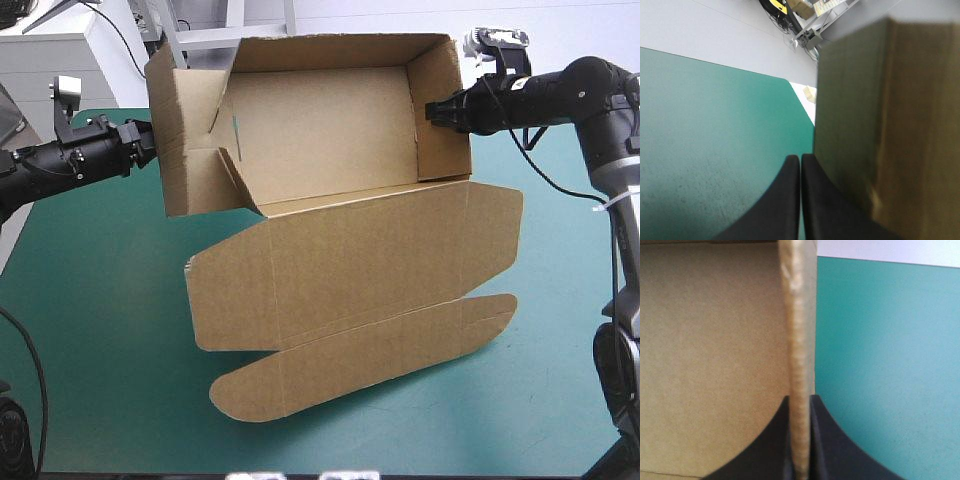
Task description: Fold the box
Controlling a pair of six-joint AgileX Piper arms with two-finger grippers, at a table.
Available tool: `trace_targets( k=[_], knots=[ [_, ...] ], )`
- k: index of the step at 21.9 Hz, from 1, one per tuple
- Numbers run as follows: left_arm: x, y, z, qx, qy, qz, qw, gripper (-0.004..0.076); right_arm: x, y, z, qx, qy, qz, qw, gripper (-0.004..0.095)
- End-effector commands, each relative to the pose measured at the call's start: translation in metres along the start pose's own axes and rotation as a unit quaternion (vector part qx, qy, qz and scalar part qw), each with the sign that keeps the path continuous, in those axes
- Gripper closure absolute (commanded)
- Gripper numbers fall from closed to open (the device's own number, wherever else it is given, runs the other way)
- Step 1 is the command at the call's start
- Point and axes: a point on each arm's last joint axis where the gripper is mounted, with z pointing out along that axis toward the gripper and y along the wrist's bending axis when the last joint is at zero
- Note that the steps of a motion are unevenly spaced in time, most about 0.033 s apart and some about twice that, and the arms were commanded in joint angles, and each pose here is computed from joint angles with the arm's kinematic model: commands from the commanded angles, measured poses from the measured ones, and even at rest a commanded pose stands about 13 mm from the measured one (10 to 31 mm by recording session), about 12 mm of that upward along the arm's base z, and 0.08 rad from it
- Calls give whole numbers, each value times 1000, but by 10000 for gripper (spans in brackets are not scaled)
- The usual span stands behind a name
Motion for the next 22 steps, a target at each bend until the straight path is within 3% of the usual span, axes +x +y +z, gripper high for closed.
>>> trace_targets(
  k=[1, 5, 16, 18, 22],
  knots=[
    [4, -45, -14, 36, 12, 45, 998, 731, -16, 24, -25, -6, -80, -15, 997, 921],
    [7, -58, -20, 34, 8, 58, 998, 731, -15, 34, -19, 12, -81, -39, 996, 922],
    [24, -73, -13, 4, 58, 68, 996, 724, -19, 56, -10, -7, -115, -36, 993, 921],
    [27, -77, -7, 15, 66, 68, 995, 667, -18, 56, -10, -8, -110, -36, 993, 921],
    [30, -81, -4, 22, 74, 48, 996, 414, -17, 54, -6, -6, -102, -36, 994, 922]
  ],
)
